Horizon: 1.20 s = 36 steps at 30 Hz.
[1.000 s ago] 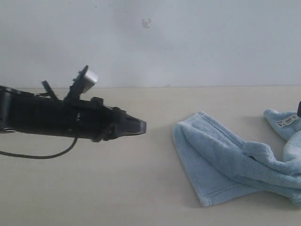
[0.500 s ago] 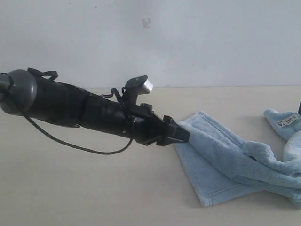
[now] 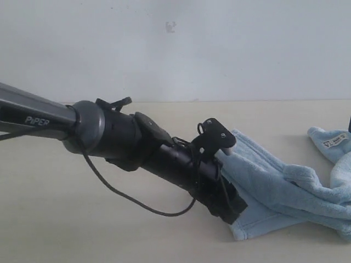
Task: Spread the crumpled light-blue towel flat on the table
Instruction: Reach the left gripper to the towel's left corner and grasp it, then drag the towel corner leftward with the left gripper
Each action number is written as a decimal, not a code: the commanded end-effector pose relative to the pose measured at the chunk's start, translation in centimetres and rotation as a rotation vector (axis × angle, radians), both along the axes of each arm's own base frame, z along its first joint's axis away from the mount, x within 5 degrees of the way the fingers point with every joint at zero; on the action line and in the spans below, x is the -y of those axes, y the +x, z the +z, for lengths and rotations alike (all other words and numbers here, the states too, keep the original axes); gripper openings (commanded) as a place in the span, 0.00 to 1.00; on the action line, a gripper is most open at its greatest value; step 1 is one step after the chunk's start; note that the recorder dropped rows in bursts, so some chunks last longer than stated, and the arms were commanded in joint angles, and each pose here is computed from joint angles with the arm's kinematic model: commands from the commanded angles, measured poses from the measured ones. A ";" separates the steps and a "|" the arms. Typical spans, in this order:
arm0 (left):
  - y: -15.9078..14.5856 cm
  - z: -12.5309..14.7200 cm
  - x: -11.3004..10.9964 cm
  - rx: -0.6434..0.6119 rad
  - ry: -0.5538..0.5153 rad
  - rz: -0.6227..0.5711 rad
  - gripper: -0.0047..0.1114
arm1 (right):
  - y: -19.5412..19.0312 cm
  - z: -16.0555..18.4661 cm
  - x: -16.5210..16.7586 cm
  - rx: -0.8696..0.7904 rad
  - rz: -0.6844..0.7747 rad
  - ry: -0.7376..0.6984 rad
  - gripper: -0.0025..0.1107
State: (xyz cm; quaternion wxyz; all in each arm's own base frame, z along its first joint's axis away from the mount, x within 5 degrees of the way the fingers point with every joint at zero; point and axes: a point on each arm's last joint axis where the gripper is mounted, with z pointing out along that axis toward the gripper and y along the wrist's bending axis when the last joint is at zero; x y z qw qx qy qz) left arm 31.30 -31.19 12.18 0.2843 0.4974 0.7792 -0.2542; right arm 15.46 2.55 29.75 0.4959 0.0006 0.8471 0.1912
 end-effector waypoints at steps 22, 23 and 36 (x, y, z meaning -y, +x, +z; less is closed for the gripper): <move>-1.0 -3.2 2.4 0.099 0.116 -0.082 0.53 | 0.0 0.1 0.0 0.011 -0.001 -0.005 0.02; -1.1 -3.3 2.4 0.096 0.121 -0.098 0.51 | 0.0 0.1 0.0 0.011 -0.001 -0.005 0.02; -1.8 -4.6 -0.5 -0.047 0.420 -0.167 0.07 | 0.0 0.1 0.0 0.016 -0.004 -0.007 0.02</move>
